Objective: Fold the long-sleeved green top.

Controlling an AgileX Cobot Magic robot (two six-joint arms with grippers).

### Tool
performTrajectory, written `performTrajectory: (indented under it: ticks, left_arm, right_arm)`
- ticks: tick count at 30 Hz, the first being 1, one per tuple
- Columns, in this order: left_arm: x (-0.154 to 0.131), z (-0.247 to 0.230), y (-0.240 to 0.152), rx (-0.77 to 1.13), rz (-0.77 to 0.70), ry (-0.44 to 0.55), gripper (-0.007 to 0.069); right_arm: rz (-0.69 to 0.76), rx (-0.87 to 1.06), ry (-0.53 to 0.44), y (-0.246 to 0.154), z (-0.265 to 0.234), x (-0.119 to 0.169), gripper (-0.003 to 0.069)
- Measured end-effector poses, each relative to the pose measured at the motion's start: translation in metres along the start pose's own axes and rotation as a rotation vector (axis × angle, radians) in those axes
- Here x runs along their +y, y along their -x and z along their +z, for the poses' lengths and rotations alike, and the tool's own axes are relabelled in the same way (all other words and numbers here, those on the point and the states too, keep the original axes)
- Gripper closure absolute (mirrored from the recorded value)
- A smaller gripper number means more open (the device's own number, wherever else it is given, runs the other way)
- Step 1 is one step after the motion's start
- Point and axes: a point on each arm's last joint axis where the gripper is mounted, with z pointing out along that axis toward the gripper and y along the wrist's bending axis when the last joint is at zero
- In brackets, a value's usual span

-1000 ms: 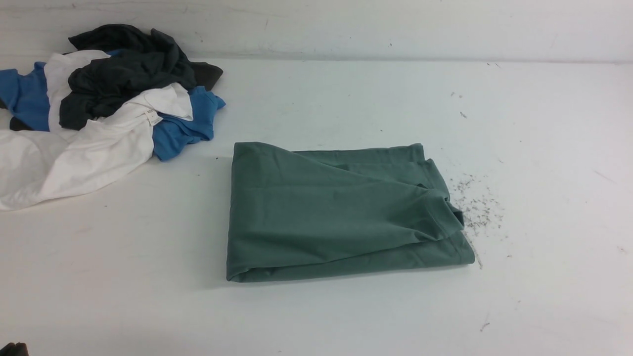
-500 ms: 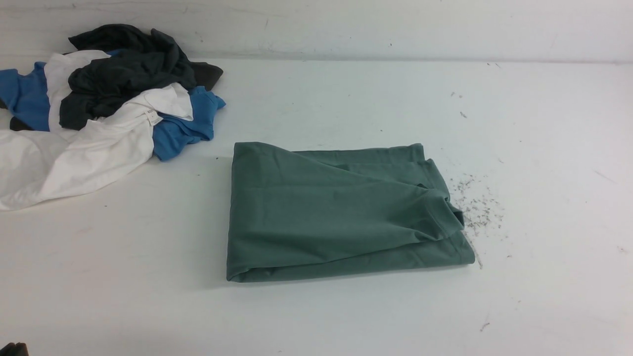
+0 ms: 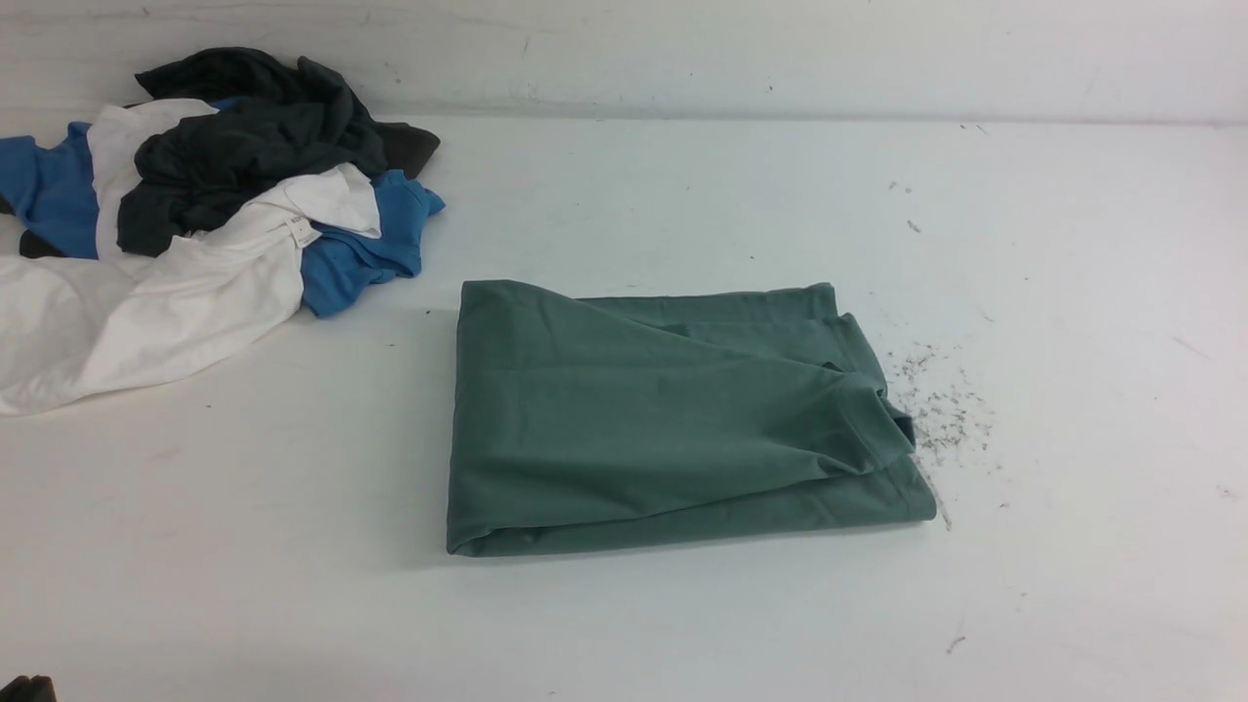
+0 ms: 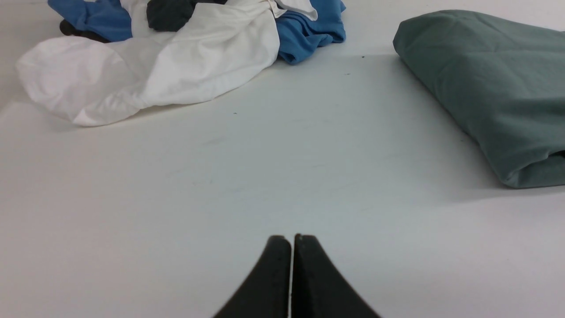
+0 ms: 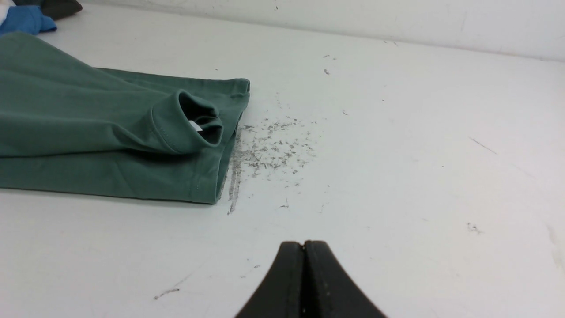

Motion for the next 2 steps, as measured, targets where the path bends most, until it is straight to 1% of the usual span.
performTrajectory:
  ticks: [2]
  left_arm:
    - [0.0, 0.0, 0.0, 0.0, 0.0, 0.0, 0.0629]
  right_arm:
    - [0.0, 0.0, 0.0, 0.0, 0.0, 0.0, 0.0673]
